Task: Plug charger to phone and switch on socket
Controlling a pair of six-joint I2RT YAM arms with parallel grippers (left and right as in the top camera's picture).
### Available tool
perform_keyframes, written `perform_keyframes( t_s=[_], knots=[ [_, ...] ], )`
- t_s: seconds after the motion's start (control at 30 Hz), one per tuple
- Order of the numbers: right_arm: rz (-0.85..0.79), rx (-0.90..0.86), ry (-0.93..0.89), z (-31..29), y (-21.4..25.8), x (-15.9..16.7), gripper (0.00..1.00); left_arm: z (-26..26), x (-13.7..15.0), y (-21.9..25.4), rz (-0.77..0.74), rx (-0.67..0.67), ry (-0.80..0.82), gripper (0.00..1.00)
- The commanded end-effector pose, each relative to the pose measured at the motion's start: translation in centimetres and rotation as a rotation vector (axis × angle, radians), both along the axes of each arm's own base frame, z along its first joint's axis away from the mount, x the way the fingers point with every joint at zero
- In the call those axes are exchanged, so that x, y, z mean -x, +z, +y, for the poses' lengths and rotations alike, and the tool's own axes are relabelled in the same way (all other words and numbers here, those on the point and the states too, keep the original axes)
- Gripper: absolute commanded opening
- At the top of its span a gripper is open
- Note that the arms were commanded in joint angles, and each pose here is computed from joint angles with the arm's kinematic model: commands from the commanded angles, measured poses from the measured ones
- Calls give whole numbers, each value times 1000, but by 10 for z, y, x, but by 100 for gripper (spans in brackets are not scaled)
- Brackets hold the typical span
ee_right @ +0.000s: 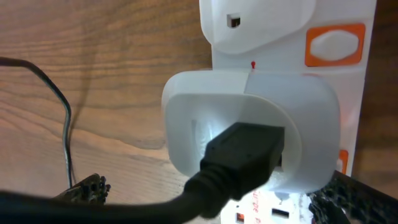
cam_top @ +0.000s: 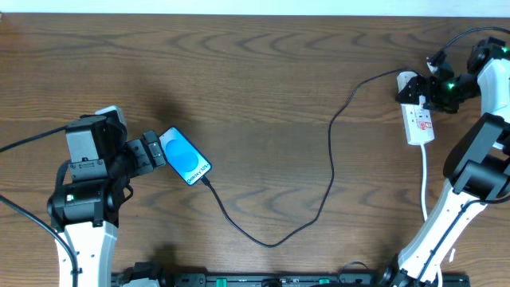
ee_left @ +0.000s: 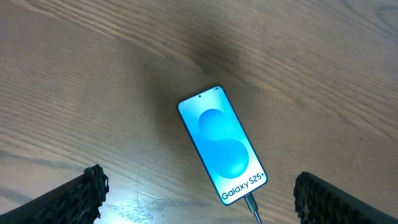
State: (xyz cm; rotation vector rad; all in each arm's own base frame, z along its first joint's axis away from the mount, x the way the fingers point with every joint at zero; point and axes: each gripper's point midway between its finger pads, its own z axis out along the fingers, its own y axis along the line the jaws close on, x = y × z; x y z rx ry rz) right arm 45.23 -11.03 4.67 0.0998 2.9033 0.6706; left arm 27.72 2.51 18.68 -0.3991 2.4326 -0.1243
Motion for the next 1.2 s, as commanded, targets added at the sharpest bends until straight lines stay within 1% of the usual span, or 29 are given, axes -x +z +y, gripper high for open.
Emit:
perform_keyframes(
  t_s=[0.0,0.2,0.47,0.73,1.0,1.17],
  knots=[
    [149,11,-69,-1,-12,19,99,1,-1,3,-4,-22,-9,98],
    [126,75,-83,-19,21,14,99,1,-1,3,-4,-22,-9,98],
    [43,149,-103,-31,86,5,99,1,-1,3,-4,-22,-9,98],
    [-45,228,-249,-42,150,3,99,1,-1,3,-4,-22,-9,98],
    [-173,263,-279,-36,208,13,99,1,-1,3,-4,-22,-9,98],
    [-228,278,-285,-32,234,21,99,1,-1,3,-4,-22,-9,98]
  ],
)
